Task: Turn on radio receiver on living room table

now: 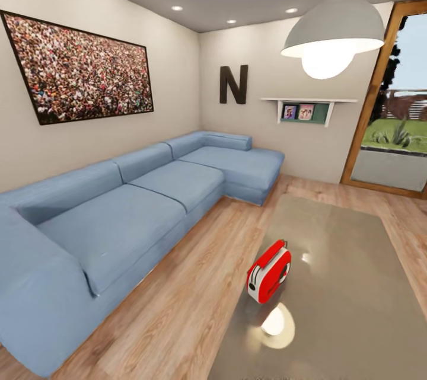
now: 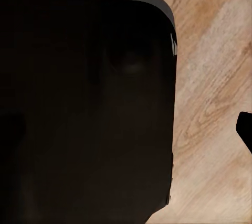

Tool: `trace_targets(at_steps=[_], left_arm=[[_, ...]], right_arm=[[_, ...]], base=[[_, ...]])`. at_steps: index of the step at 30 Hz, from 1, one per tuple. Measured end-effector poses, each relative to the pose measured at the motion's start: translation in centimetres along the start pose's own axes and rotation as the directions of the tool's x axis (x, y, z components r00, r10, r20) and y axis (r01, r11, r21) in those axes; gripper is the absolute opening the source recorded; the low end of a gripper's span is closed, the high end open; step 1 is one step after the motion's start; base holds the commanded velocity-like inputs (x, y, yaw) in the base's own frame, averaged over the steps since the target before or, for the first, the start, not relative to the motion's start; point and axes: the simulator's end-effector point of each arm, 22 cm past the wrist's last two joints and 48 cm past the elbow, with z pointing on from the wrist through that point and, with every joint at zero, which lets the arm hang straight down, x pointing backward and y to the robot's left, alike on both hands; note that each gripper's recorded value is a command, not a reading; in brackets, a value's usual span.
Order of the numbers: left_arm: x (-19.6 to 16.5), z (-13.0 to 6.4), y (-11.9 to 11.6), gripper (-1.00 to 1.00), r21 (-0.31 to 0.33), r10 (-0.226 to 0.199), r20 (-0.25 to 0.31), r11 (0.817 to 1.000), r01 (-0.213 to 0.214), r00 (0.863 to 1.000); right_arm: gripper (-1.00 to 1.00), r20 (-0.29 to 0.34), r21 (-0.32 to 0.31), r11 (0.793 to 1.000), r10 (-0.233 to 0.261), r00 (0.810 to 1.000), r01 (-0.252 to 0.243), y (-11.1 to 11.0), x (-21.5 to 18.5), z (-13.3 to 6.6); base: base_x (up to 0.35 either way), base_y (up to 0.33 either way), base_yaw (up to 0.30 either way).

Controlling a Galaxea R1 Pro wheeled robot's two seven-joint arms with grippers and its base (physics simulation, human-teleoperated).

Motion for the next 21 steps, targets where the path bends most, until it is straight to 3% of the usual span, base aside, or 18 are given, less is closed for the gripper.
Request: trace_targets(at_steps=[21], left_arm=[[-0.06, 0.00, 0.07, 1.00, -0.003, -0.001, 0.003, 1.000, 0.001, 1.000]], right_arm=[[1.00, 0.000, 0.000, 1.000, 0.001, 1.000, -0.001, -0.01, 0.00, 0.00]], base=[[0.000, 0.000, -0.283]])
